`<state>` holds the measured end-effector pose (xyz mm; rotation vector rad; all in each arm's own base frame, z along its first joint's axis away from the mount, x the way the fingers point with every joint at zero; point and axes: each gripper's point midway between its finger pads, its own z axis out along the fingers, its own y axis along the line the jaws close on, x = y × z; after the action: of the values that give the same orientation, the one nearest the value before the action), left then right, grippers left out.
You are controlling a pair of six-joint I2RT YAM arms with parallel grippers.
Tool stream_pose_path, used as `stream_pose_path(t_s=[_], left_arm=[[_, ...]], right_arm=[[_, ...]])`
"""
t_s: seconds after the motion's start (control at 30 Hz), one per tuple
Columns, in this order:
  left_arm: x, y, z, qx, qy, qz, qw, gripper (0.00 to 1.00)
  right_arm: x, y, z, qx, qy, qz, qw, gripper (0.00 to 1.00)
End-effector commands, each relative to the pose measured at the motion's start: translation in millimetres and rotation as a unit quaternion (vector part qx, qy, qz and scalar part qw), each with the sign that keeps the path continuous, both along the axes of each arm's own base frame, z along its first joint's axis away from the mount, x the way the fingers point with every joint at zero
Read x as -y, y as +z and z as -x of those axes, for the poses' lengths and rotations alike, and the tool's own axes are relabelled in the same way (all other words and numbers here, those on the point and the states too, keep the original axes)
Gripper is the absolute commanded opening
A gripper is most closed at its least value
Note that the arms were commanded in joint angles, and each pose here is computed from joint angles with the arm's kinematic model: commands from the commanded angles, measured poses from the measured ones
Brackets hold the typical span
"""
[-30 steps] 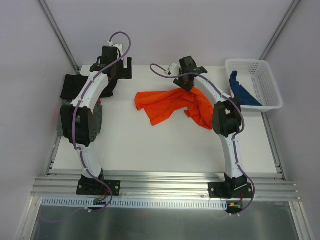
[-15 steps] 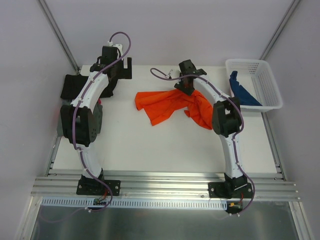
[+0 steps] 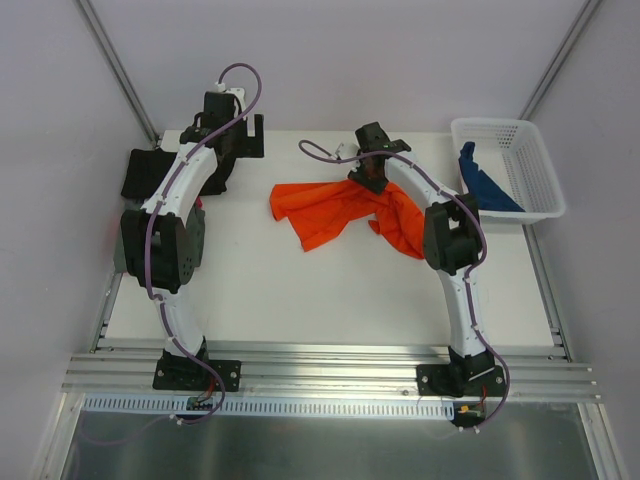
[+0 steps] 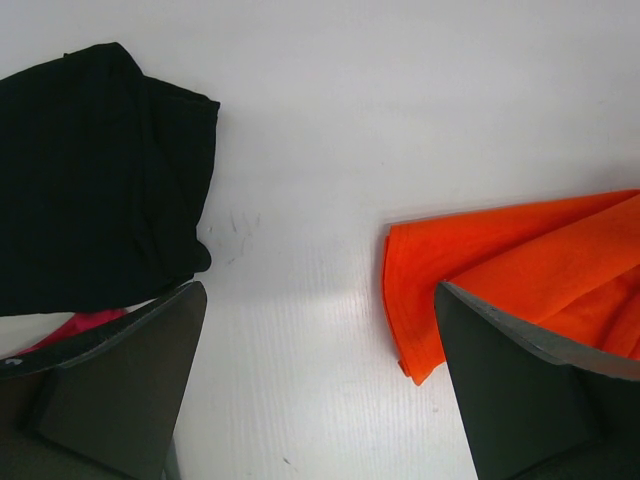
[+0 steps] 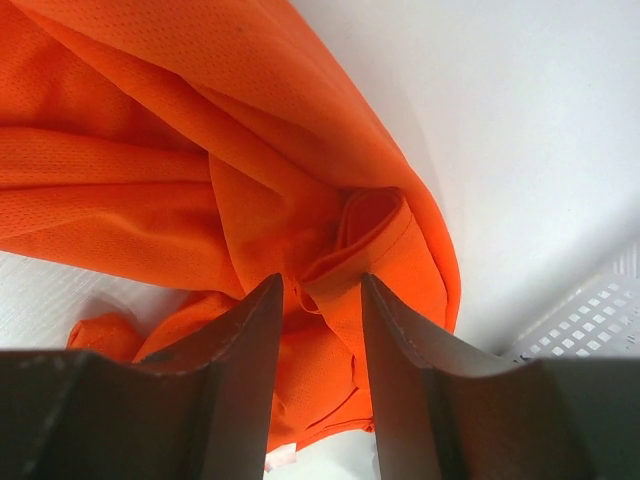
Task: Fold and stack the t-shirts
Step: Flatten out the tshirt
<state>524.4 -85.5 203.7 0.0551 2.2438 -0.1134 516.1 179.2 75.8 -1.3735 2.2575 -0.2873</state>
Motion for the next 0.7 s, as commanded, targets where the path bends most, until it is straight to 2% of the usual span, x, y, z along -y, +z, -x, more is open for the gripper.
stream_pose_path(t_s=[0.0,0.1,0.23,0.27,0.43,0.67], left_arm=[[3.0,32.1,-4.9,0.036,0.001,0.022,0.999,0.99],[3.0,29.7,-4.7,0.034,0.002,0.022,0.999,0.99],[3.2,28.7,-4.2,0.033,0.001,0.022,0.999,0.99],[3.2,28.7,-4.2,0.033,0.001,0.022,0.999,0.99],[4.3,24.0,-4.0,0.028,-0.002,0.021,0.999,0.99],[15.9,5.3,4.7,0.004,-0.044,0.028,0.999,0.99]], right_arm=[[-1.7,35.6,-4.8,0.038,-0.001,-0.006,0.999,0.40],[-0.5,37.6,-8.3,0.045,-0.002,-0.003,0.999,0.34],[-0.5,42.3,-12.1,0.057,-0.007,-0.002,0.998,0.03],[0.4,43.4,-12.7,0.059,-0.008,-0.002,0.998,0.01],[5.4,71.7,-20.9,0.095,-0.010,0.006,0.995,0.01],[31.2,171.9,-26.0,0.191,-0.032,-0.011,0.981,0.01]])
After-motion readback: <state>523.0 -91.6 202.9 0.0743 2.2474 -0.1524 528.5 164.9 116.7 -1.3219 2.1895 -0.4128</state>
